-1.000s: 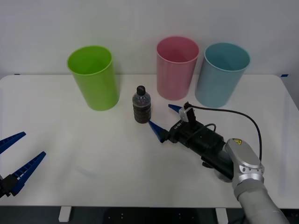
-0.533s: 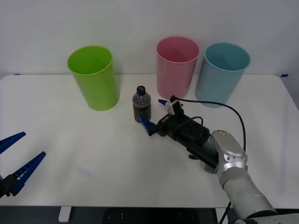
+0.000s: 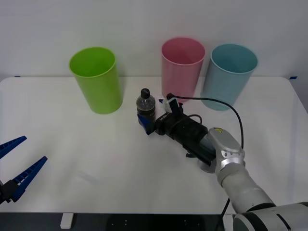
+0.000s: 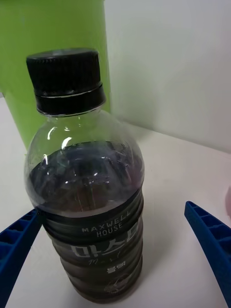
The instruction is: Grasp the object on the table and drop it into the matching bin: aluminum can to the light blue bin, PET bottle to the pink bin.
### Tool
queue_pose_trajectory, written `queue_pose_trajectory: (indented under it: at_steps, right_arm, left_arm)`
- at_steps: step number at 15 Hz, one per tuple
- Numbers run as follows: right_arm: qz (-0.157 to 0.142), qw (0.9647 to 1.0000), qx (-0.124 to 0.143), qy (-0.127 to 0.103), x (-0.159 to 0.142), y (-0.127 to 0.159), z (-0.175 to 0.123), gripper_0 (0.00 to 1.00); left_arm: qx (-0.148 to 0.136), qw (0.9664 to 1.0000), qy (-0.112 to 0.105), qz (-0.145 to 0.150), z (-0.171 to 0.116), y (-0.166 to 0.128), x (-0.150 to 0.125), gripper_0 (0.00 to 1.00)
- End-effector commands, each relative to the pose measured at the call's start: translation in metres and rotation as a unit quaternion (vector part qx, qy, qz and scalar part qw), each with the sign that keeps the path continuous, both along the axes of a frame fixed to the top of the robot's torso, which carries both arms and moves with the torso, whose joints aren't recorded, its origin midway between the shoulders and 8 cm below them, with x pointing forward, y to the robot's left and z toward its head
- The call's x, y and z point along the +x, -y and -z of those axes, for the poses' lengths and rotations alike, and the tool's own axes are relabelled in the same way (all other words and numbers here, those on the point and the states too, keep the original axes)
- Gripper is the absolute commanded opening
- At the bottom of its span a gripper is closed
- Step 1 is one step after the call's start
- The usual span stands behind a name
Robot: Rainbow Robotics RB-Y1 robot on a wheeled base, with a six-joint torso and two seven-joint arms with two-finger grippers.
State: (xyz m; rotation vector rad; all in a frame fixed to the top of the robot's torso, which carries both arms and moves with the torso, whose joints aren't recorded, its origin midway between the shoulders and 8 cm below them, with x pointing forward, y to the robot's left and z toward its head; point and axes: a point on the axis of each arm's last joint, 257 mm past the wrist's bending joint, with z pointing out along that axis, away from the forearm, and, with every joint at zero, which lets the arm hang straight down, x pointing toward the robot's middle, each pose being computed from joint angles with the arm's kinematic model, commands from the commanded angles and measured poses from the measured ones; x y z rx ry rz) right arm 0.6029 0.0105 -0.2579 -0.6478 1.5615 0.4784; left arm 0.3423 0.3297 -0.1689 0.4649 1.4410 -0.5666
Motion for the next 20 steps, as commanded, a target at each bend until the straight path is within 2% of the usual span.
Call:
queue_pose_trajectory:
  at_steps: [1, 15, 16, 17, 20]
  right_arm:
    - [0.016, 0.9998, -0.013, 0.0, 0.005, 0.004, 0.004, 1.0]
    - [0.003, 0.9997, -0.023, 0.005, -0.001, -0.009, 0.006, 1.0]
    - [0.002, 0.9997, -0.024, 0.007, -0.001, -0.01, 0.005, 0.23]
    - [0.002, 0.9997, -0.023, 0.007, -0.001, -0.011, 0.005, 0.0]
    - [0.002, 0.9997, -0.025, 0.008, -0.001, -0.011, 0.005, 0.0]
  left_arm:
    - [0.0, 1.0, 0.0, 0.0, 0.0, 0.0, 0.0, 1.0]
    - [0.0, 1.0, 0.0, 0.0, 0.0, 0.0, 0.0, 1.0]
    - [0.0, 1.0, 0.0, 0.0, 0.0, 0.0, 0.0, 1.0]
    - [0.0, 1.0, 0.0, 0.0, 0.0, 0.0, 0.0, 1.0]
    - [0.0, 1.0, 0.0, 0.0, 0.0, 0.0, 0.0, 1.0]
